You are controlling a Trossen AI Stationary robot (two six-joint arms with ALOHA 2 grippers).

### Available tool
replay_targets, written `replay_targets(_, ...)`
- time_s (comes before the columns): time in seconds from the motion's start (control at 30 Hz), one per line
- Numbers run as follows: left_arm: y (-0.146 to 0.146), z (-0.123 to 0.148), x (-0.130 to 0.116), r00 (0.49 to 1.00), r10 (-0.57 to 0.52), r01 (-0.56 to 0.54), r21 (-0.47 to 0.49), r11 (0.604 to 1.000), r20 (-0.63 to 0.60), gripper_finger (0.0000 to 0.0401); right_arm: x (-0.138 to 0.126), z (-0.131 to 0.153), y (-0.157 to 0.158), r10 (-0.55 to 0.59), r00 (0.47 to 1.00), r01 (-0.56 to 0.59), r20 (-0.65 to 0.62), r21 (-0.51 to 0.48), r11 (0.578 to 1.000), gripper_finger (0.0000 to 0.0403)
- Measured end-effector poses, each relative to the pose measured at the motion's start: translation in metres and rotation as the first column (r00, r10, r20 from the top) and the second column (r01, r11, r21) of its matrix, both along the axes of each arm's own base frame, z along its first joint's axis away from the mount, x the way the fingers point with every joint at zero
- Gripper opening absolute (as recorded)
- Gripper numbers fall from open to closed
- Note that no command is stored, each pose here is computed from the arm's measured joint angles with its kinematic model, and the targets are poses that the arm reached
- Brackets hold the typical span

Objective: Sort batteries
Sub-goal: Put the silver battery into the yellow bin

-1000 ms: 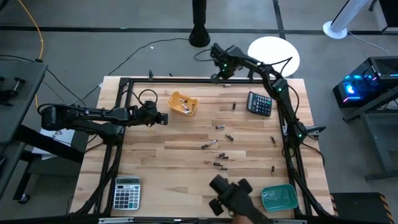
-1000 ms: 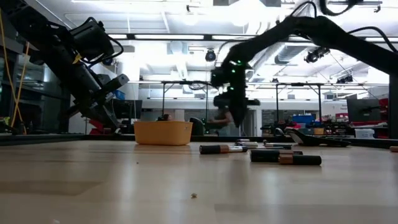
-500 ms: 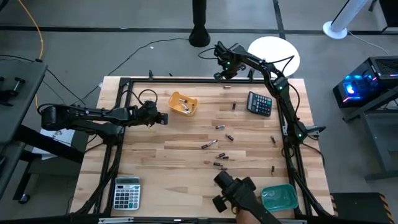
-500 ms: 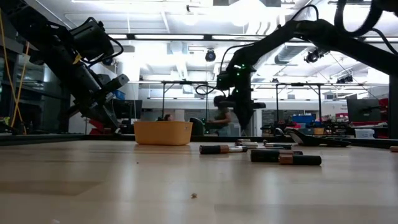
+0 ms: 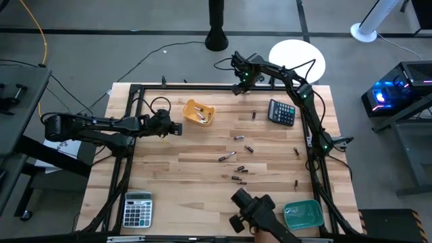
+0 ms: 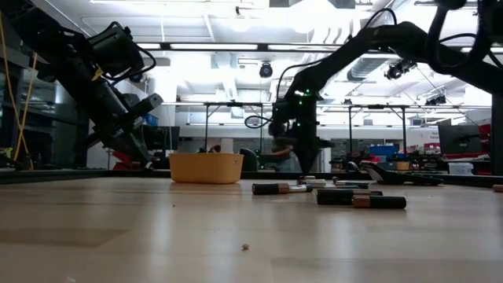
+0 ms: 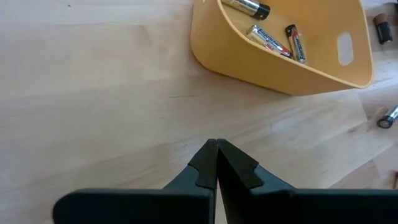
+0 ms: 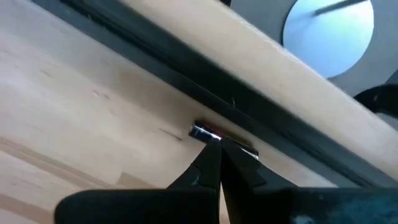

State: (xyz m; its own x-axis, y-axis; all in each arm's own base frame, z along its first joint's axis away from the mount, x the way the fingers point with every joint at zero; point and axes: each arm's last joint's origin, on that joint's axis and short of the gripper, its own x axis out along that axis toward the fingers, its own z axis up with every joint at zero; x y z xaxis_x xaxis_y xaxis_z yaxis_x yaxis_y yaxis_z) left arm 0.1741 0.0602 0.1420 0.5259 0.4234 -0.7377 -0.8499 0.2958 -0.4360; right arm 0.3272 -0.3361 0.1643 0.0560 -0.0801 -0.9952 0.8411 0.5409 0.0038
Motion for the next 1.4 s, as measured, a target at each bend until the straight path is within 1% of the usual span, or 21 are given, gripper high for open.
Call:
replay_targets(0.1, 0.0, 0.0, 0.0, 1.0, -0.001, 0.001, -0.001, 1.0, 0.0, 0.0, 0.001, 0.0, -0.001, -0.01, 1.0, 0.01, 0.004, -0.014, 1.0, 0.0)
replay_targets(0.3, 0.0, 0.0, 0.0, 1.0, -0.002, 0.002, -0.002, 1.0, 0.0, 0.0, 0.001, -0.009, -0.003, -0.049, 0.999, 0.049, -0.002, -0.04, 0.998, 0.0)
replay_targets(0.4, 0.0, 0.0, 0.0, 1.0, -0.003, 0.003, -0.002, 1.0, 0.001, 0.0, 0.005, -0.01, 0.002, -0.028, 1.0, 0.028, -0.012, -0.034, 0.999, 0.0)
replay_targets(0.47, 0.0, 0.0, 0.0, 1.0, -0.004, 0.004, -0.002, 1.0, 0.0, 0.0, 0.007, -0.01, 0.008, -0.002, 0.999, 0.001, -0.032, -0.012, 1.0, 0.0)
replay_targets(0.57, 0.0, 0.0, 0.0, 1.0, -0.005, 0.005, -0.002, 1.0, 0.0, 0.0, 0.012, -0.013, 0.023, 0.044, 0.999, -0.041, -0.028, 0.098, 0.994, 0.0)
replay_targets(0.6, 0.0, 0.0, 0.0, 1.0, -0.006, 0.006, -0.001, 1.0, -0.001, 0.0, 0.015, -0.012, 0.027, 0.064, 0.998, -0.061, -0.029, 0.096, 0.994, 0.0)
replay_targets(0.67, 0.0, 0.0, 0.0, 1.0, -0.009, 0.009, 0.002, 1.0, -0.003, 0.0, 0.019, 0.0, 0.036, 0.096, 0.995, -0.096, -0.002, 0.096, 0.991, 0.0)
replay_targets(0.73, 0.0, 0.0, 0.0, 1.0, -0.009, 0.009, 0.001, 1.0, -0.003, 0.0, 0.023, 0.015, 0.041, 0.121, 0.992, -0.122, 0.021, 0.052, 0.991, 0.0)
replay_targets(0.83, 0.0, 0.0, 0.0, 1.0, -0.01, 0.01, 0.002, 1.0, -0.004, 0.0, 0.02, 0.035, 0.043, 0.147, 0.988, -0.148, 0.052, 0.013, 0.989, 0.0)
replay_targets(0.9, 0.0, 0.0, 0.0, 1.0, -0.01, 0.01, 0.002, 1.0, -0.003, 0.0, 0.017, 0.042, 0.044, 0.195, 0.979, -0.197, 0.066, 0.017, 0.98, 0.0)
replay_targets(1.03, -0.001, 0.0, 0.0, 1.0, -0.015, 0.015, -0.003, 1.0, -0.002, 0.0, 0.015, 0.043, 0.052, 0.319, 0.946, -0.323, 0.055, 0.071, 0.944, 0.0)
replay_targets(1.2, -0.003, 0.0, 0.001, 1.0, -0.027, 0.027, -0.005, 1.0, -0.002, 0.0, 0.02, 0.03, 0.075, 0.452, 0.886, -0.462, 0.103, 0.118, 0.879, 0.0)
replay_targets(1.23, -0.003, 0.0, 0.001, 1.0, -0.028, 0.028, -0.007, 1.0, 0.0, 0.0, 0.019, 0.027, 0.081, 0.468, 0.876, -0.48, 0.115, 0.109, 0.871, 0.0)
replay_targets(1.3, -0.005, 0.0, 0.001, 0.999, -0.035, 0.035, -0.008, 0.999, -0.001, 0.0, 0.014, 0.027, 0.096, 0.491, 0.861, -0.502, 0.133, 0.062, 0.863, 0.0)
replay_targets(1.4, -0.005, 0.0, 0.002, 0.999, -0.036, 0.036, -0.006, 0.999, -0.001, 0.0, -0.008, 0.035, 0.12, 0.486, 0.858, -0.489, 0.167, -0.026, 0.872, 0.0)
